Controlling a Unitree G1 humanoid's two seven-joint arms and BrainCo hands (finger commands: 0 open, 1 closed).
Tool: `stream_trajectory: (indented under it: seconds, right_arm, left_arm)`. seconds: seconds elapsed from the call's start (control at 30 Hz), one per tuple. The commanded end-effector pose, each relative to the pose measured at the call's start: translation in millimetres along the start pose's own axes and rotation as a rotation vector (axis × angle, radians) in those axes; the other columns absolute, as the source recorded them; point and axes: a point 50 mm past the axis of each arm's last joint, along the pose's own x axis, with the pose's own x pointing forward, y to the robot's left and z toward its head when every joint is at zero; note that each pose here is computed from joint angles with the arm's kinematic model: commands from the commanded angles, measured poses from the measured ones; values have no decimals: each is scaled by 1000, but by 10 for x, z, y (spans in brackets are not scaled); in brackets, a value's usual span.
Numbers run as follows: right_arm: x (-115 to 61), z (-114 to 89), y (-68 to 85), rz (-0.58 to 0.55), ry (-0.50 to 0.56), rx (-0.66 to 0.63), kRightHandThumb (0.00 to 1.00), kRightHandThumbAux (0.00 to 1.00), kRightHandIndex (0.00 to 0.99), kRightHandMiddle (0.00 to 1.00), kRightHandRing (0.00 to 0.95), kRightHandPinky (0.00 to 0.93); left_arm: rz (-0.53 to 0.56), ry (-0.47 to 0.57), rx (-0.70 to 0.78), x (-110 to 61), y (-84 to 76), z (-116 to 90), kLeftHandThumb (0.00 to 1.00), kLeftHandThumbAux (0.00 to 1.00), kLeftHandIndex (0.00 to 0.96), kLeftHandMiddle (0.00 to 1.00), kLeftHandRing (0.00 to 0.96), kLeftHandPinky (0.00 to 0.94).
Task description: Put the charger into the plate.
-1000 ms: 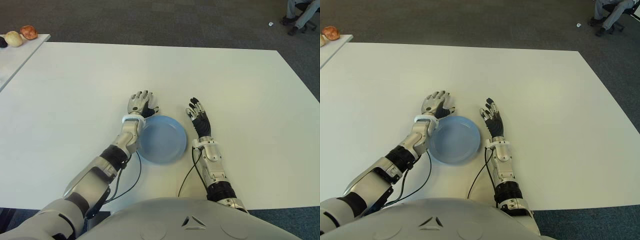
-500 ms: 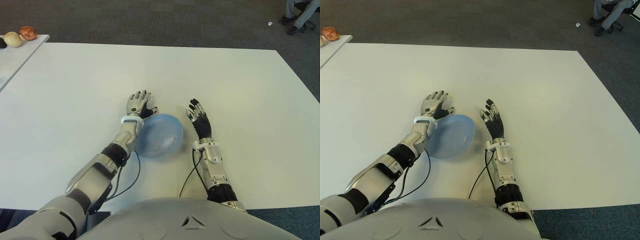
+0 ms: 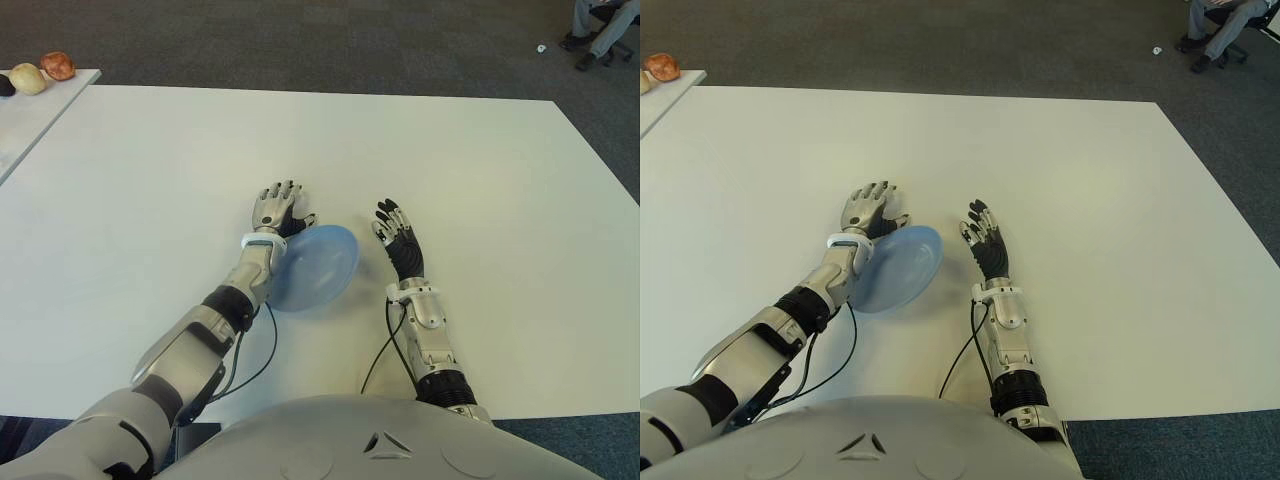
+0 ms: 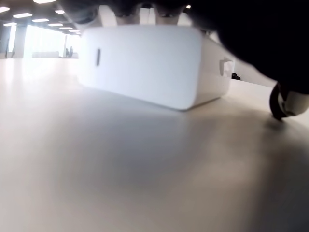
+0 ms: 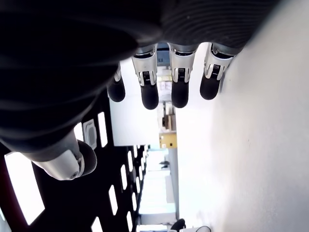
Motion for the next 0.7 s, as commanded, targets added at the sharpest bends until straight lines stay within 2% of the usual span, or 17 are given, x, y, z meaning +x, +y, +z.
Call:
stream_trajectory:
  seconds: [0.03,0.33,0.7]
  right_arm:
    - [-91,-142,-27,-11,84,13,8,581,85,142,108,99]
    - [-95,-143,-29,-6,84,15,0,576,83,146,114,103]
    - [-92,-141,-24,0,83,19,2,572,89,157,129,123]
  left_arm:
    - [-124,60,-1,-141,-282,-155,30,306,0,0,0,0]
    - [-102,54,-22,-143,-270,-171,38,325,6,0,0,9]
    - [-88,44,-31,-132,-239,-192,44,356,34,41,33,79]
